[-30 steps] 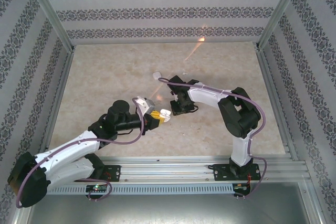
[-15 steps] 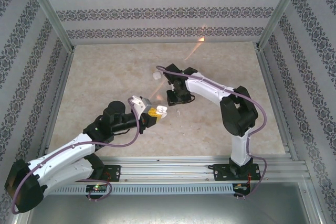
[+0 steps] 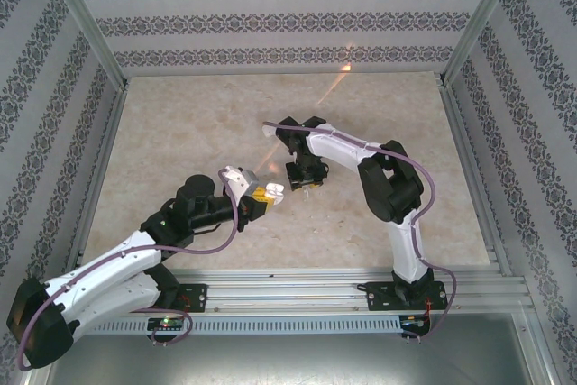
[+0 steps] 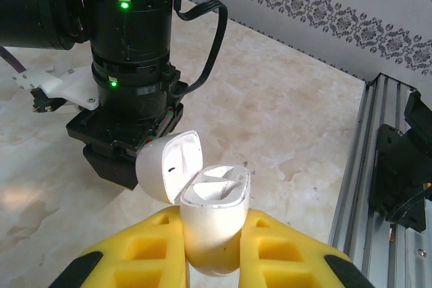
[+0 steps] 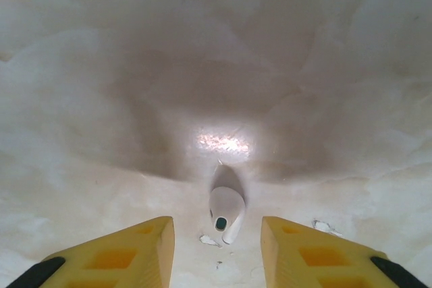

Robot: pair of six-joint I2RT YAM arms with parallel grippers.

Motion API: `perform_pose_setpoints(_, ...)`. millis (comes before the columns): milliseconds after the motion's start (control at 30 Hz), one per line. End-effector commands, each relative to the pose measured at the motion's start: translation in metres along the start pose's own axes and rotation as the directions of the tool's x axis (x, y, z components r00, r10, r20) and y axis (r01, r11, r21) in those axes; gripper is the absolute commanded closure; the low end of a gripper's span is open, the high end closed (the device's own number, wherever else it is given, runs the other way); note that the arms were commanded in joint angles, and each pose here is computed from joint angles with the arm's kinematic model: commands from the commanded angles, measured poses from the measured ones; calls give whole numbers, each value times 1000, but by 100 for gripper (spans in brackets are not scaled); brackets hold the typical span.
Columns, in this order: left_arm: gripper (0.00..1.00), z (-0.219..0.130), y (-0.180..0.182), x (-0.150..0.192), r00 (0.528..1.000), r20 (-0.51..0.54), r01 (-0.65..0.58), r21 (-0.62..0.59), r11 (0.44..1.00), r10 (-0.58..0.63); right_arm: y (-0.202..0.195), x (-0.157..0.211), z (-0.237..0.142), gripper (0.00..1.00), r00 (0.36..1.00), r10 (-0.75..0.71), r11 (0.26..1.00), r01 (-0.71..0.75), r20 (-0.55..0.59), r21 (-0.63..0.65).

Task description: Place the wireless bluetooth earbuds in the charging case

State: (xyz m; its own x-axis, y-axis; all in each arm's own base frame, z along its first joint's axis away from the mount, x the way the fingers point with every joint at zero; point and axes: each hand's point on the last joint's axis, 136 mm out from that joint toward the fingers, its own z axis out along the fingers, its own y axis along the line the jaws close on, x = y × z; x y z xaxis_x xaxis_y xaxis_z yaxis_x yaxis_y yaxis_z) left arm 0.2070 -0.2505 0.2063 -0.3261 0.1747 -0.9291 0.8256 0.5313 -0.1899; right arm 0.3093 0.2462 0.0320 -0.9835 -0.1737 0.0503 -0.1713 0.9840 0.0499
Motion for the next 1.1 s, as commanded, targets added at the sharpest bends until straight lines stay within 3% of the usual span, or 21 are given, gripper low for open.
perform_pose_setpoints(0, 100, -1, -4, 1, 1000, -4, -25, 6, 1000, 25, -5, 2, 9, 64, 1000, 17, 1000, -16, -25, 24)
perform_pose_setpoints(667, 100, 0, -11, -1, 997, 44, -63, 48, 997, 61, -6, 3, 25, 83, 999, 6, 999, -4, -49, 33)
perform_pose_setpoints(833, 100, -2, -10, -4, 995, 64, -77, 40, 996, 74, -8, -4, -4, 86, 997, -12, 999, 10, 73, 39)
perform_pose_setpoints(1067, 100, 1, -13, -19, 986, 107, -133, 50, 990, 127, -8, -12, -74, 91, 952, -34, 999, 25, 306, 33)
